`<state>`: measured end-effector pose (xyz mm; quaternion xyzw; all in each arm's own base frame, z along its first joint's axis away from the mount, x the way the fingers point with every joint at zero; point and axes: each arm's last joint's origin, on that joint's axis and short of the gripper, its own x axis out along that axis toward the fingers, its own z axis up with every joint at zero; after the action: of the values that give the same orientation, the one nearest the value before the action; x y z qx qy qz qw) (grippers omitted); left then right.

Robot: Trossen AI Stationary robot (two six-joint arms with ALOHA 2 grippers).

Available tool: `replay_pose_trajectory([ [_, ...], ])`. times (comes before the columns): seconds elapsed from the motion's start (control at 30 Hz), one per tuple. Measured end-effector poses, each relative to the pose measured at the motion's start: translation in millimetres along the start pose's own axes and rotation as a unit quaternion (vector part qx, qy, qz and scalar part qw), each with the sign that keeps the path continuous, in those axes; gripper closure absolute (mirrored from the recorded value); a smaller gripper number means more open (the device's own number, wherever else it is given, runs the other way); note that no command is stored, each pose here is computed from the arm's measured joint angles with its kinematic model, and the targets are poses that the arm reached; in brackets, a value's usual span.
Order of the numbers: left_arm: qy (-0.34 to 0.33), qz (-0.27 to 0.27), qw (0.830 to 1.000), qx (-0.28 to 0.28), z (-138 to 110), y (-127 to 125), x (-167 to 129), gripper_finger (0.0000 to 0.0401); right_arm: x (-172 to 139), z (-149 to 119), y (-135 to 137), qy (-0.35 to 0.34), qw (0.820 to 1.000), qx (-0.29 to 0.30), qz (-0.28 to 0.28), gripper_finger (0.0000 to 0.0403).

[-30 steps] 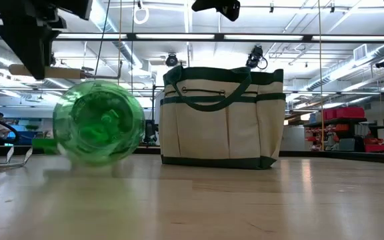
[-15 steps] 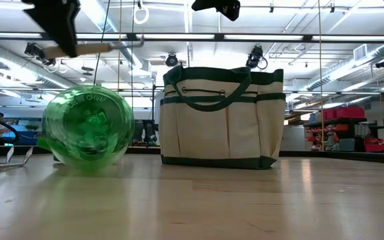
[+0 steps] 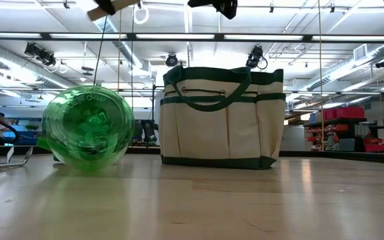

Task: Pick & Place Garden tools in Gardening bag
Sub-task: Put the top brown hand rake into the white gardening bag

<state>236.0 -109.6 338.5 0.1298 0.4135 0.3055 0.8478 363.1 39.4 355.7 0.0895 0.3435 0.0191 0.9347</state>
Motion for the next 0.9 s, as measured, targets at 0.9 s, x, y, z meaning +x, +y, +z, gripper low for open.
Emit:
replay_pose_trajectory([
  [0.9,-0.153,0.063,0.985,-0.042,44,18,-29,0.0327,-10,42,6,-0.228,0.969,-0.089,-0.025,0.0301],
])
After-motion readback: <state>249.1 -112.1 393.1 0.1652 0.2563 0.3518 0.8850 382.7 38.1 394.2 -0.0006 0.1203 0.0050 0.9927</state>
